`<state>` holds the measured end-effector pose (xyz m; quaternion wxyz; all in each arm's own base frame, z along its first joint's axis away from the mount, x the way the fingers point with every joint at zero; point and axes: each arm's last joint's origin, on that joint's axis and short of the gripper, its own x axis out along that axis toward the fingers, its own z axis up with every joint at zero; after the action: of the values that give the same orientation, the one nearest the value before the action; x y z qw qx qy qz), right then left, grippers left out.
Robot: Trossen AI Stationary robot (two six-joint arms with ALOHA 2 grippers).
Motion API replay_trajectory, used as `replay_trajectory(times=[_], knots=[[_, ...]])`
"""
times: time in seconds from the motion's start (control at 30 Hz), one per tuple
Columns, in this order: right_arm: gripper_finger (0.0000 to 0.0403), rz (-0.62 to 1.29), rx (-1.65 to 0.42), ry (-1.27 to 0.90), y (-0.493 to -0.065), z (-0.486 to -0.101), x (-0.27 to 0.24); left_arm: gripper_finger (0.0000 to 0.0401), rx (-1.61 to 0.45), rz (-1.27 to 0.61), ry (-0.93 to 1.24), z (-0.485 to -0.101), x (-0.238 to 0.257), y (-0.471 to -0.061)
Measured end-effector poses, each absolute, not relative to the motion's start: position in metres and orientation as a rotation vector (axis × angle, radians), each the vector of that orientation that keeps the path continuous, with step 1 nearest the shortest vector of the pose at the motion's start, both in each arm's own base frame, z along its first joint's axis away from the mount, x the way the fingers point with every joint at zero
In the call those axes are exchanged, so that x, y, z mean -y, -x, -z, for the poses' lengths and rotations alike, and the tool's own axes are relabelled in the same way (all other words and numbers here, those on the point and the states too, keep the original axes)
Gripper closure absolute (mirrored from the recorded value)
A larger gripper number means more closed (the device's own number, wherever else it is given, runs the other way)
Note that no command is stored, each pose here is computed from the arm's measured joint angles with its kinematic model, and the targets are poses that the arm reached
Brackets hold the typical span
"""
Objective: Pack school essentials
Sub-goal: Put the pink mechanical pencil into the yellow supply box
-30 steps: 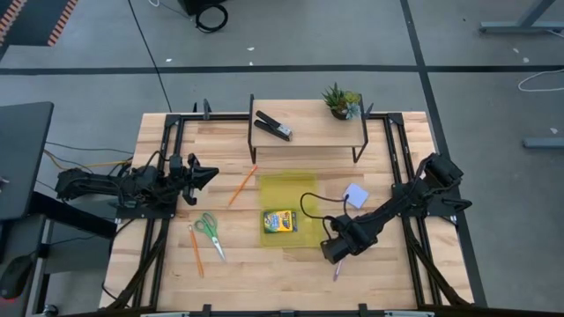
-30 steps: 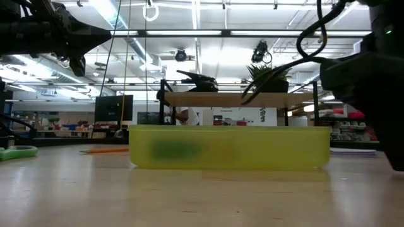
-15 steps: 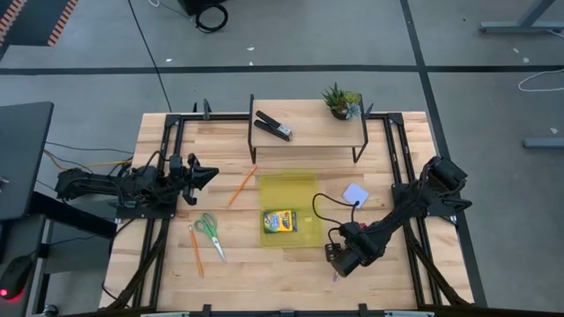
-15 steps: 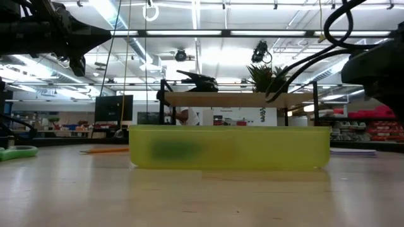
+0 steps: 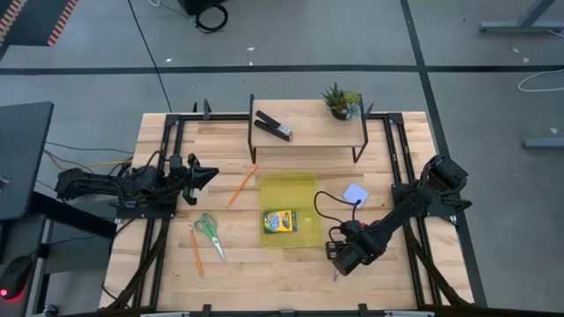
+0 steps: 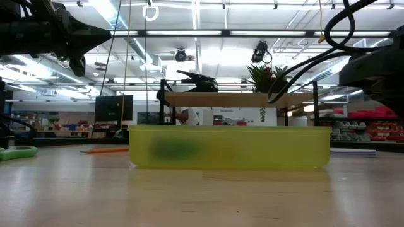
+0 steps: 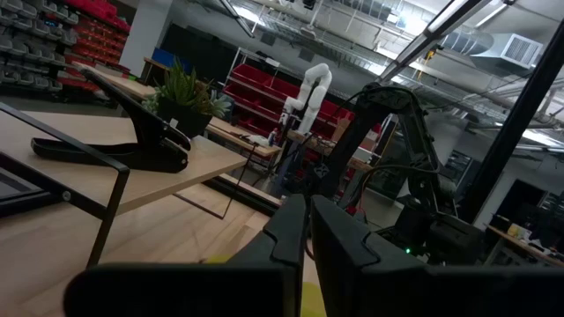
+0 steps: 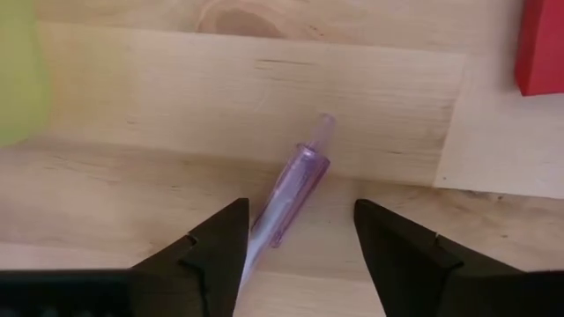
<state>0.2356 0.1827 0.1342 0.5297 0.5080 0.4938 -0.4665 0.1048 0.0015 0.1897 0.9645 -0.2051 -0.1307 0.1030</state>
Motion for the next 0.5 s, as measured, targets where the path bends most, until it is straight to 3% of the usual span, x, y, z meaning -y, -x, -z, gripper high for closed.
replay_trajectory(times=[0.23, 0.5], knots=[[0.0226, 1.077, -1.245, -1.151, -0.2338, -0.1337, -0.1821, 0.0363, 0.265, -0.209, 0.415, -0.1897, -0.0015, -0.1048], [0.0306, 1.062, -1.278, -1.102, -0.2319, -0.1331, -0.1812, 0.0371, 0.264, -0.209, 0.415, -0.1897, -0.0015, -0.1049]])
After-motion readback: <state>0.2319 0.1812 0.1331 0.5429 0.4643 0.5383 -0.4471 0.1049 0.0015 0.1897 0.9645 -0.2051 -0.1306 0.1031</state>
